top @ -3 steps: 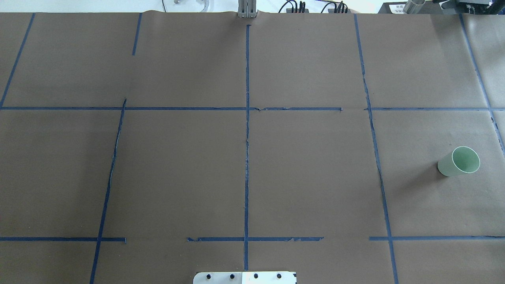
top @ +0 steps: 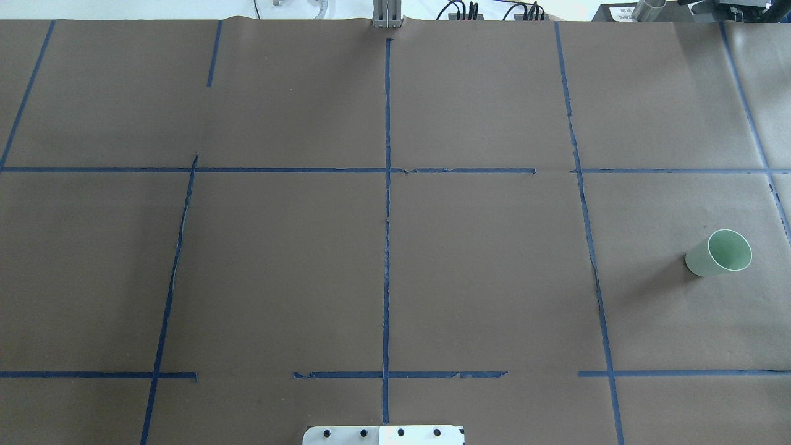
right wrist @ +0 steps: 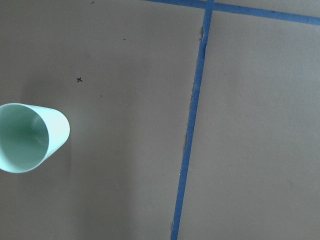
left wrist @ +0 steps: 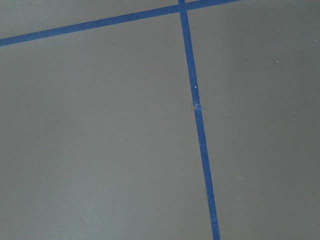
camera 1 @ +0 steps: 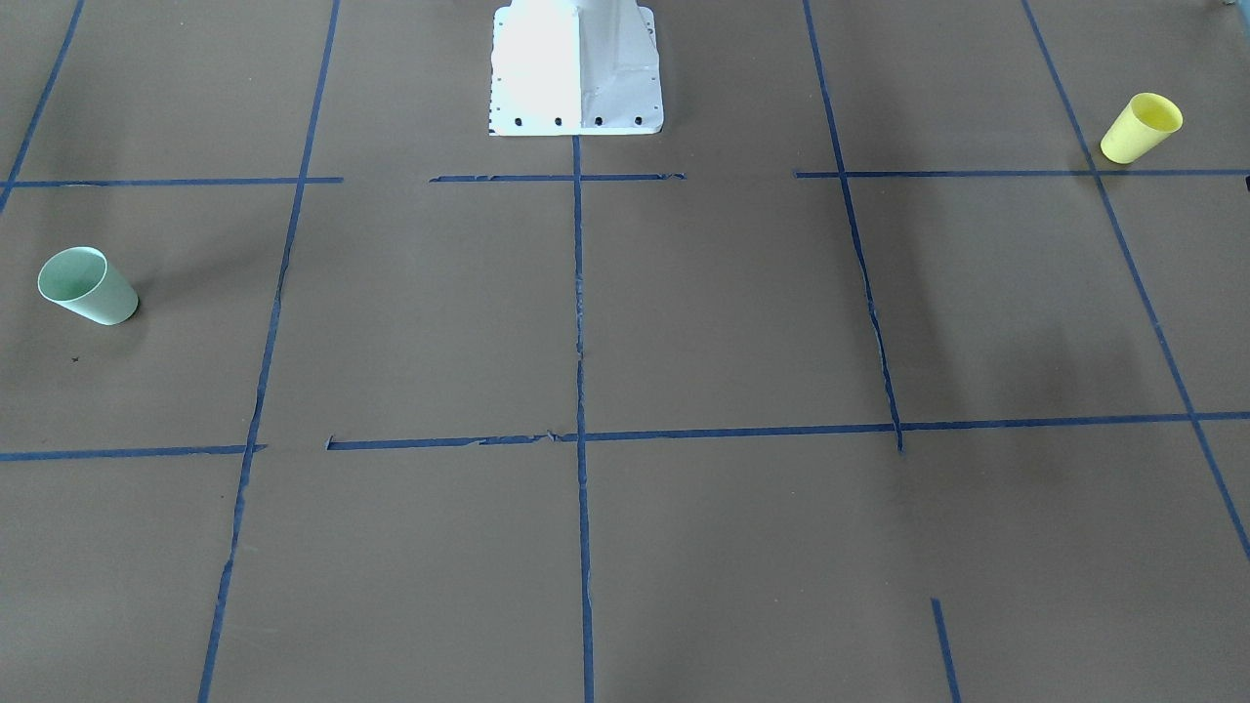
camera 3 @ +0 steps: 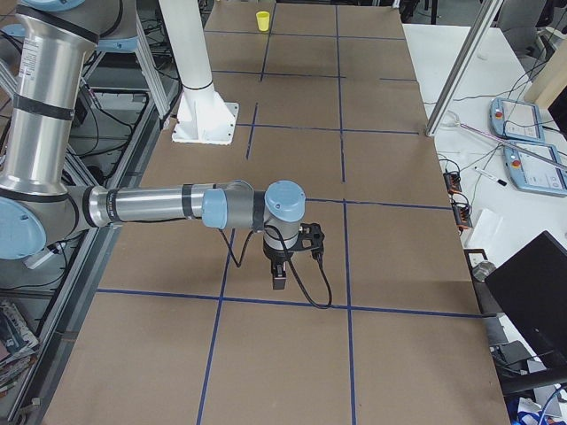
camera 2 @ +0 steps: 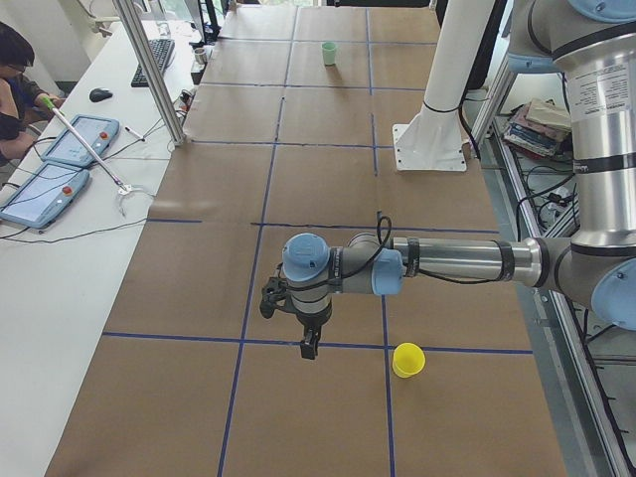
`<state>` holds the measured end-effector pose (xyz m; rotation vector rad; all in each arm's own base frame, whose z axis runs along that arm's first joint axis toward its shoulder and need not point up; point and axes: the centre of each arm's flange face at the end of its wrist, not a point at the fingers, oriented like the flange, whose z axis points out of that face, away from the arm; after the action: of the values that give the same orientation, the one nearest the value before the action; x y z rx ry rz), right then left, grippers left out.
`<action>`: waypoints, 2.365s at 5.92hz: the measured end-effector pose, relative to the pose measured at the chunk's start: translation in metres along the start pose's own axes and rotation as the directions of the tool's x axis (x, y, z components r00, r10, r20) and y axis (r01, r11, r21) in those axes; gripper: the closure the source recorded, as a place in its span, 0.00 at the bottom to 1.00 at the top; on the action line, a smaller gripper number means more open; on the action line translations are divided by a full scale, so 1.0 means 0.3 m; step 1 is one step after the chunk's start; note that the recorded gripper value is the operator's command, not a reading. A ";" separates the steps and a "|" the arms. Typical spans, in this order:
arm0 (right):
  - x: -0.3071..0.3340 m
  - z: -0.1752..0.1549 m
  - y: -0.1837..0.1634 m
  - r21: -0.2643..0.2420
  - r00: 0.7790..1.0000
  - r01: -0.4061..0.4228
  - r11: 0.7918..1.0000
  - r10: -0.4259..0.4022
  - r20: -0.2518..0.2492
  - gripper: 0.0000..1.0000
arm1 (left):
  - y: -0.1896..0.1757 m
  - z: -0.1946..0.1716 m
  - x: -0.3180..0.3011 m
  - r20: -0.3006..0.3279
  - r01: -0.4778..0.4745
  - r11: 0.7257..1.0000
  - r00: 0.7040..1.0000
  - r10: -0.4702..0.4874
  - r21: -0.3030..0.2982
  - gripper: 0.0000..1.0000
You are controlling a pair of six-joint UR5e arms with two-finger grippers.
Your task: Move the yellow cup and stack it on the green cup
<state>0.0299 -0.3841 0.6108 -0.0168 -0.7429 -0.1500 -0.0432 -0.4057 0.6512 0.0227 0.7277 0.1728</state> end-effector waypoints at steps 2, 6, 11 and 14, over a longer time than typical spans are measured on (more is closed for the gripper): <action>0.000 0.000 0.002 0.000 1.000 0.000 1.000 0.000 0.000 0.00 | -0.123 -0.090 0.066 0.009 -0.054 0.996 0.999 0.054 0.066 0.00; -0.001 0.001 0.002 -0.001 1.000 -0.001 1.000 0.001 0.001 0.00 | -0.287 -0.248 0.376 -0.002 -0.058 0.967 0.998 0.061 0.246 0.00; 0.003 0.005 0.001 -0.003 1.000 -0.002 1.000 0.002 0.002 0.00 | -0.021 -0.028 0.958 0.079 0.421 0.786 0.859 -0.506 0.454 0.00; 0.004 0.008 0.001 -0.005 1.000 -0.002 1.000 0.002 0.002 0.00 | 0.161 0.219 1.049 0.042 0.624 0.424 0.531 -0.846 0.656 0.00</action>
<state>0.0293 -0.3839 0.6132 -0.0221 -0.7443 -0.1498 0.2241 -0.3037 0.4966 0.2988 0.3118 -0.9505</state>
